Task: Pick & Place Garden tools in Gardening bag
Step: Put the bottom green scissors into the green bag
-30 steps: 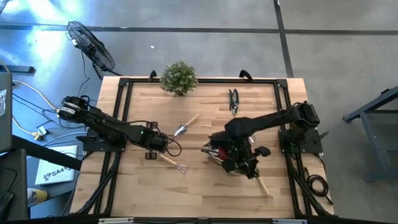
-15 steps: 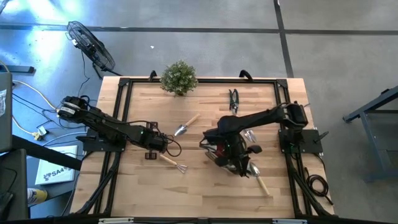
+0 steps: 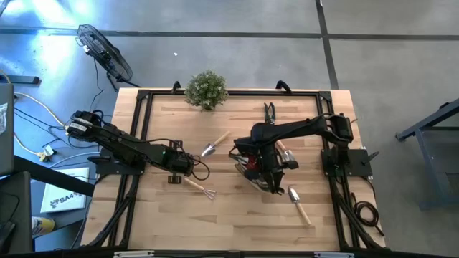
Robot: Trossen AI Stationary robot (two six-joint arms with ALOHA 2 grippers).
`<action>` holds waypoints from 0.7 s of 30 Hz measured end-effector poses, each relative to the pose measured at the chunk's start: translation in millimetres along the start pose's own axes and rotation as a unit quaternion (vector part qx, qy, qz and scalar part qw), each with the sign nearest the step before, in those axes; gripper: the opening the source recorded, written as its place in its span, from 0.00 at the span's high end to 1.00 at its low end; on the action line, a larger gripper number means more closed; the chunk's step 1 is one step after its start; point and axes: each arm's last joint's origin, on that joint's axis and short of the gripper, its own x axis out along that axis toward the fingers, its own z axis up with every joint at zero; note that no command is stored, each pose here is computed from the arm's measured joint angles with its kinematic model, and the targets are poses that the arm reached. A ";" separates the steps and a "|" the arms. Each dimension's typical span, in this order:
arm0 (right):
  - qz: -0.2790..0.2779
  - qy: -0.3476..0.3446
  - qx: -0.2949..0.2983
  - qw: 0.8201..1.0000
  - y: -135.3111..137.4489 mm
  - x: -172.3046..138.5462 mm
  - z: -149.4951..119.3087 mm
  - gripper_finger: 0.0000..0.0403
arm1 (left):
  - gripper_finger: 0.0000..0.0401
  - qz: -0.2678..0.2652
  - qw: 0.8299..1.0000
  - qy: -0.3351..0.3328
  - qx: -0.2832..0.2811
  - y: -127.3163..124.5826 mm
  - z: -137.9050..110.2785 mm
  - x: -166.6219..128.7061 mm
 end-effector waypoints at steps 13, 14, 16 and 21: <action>0.012 -0.004 0.007 1.000 -1.7 -8.7 4.0 0.89 | 0.75 0.000 1.000 0.001 -0.001 0.0 -0.2 0.0; 0.014 -0.004 0.005 1.000 -1.4 -9.3 4.5 0.89 | 0.75 0.000 1.000 0.001 -0.001 0.0 -0.2 0.0; 0.019 -0.005 0.001 1.000 -0.9 -10.7 5.5 0.89 | 0.75 0.000 1.000 0.001 -0.001 0.0 -0.2 0.0; 0.022 -0.007 -0.018 1.000 0.2 -11.0 6.4 0.88 | 0.75 0.000 1.000 0.002 -0.005 0.0 -0.3 0.0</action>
